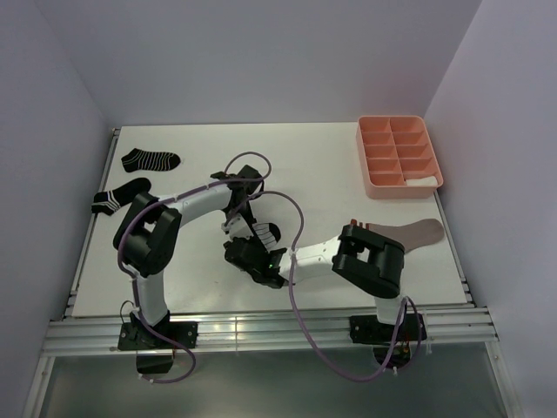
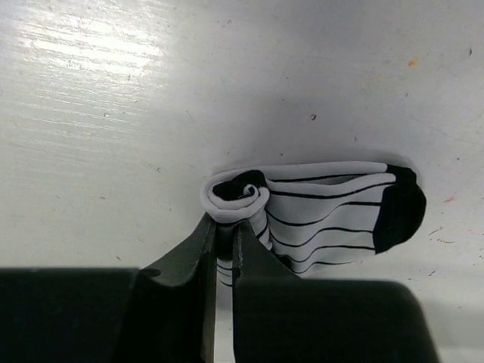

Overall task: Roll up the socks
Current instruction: Roll the sock at the center of the board.

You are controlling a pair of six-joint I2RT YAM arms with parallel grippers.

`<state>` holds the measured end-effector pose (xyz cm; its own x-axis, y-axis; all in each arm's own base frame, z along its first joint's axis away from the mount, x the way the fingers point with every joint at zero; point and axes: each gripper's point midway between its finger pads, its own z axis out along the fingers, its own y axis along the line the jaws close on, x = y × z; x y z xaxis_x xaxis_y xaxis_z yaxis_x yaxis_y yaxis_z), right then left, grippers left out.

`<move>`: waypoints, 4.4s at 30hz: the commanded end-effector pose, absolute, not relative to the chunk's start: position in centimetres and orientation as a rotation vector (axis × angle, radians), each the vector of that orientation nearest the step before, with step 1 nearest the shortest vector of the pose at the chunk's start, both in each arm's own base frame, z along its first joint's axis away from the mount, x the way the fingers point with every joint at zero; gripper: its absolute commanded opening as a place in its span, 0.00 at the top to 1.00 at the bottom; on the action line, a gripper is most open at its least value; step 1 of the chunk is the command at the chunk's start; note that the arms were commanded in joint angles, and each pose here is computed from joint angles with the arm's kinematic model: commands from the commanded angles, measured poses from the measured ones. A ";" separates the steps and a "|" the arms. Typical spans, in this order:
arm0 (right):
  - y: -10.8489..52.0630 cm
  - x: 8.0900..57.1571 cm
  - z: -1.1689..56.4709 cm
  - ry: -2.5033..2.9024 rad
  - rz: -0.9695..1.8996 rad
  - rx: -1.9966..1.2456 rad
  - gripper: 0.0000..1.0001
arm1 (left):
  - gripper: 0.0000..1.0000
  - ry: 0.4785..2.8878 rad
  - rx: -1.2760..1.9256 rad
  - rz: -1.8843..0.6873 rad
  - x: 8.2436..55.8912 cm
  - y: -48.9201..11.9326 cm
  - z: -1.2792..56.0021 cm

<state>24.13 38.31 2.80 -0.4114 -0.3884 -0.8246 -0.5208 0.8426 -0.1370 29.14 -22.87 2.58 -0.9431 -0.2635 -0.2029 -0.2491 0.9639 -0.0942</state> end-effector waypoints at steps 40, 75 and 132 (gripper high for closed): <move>35.8 22.2 2.9 2.340 1.694 -0.219 1.00 | 0.38 2.452 -0.613 -0.692 28.5 -21.5 8.4; 32.5 24.4 -2.2 2.532 1.648 0.156 0.93 | 0.73 2.705 -0.642 -0.601 26.0 -22.2 -1.4; 37.6 25.3 8.7 1.899 0.102 -0.682 0.44 | 1.00 3.030 -0.314 0.138 26.8 -20.5 0.5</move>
<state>24.83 37.60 6.20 -0.3037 -0.4393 -0.8454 -0.5200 0.8199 -0.2393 29.69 -22.17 2.60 -0.9448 -0.2570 -0.2032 -0.2534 0.9664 -0.0438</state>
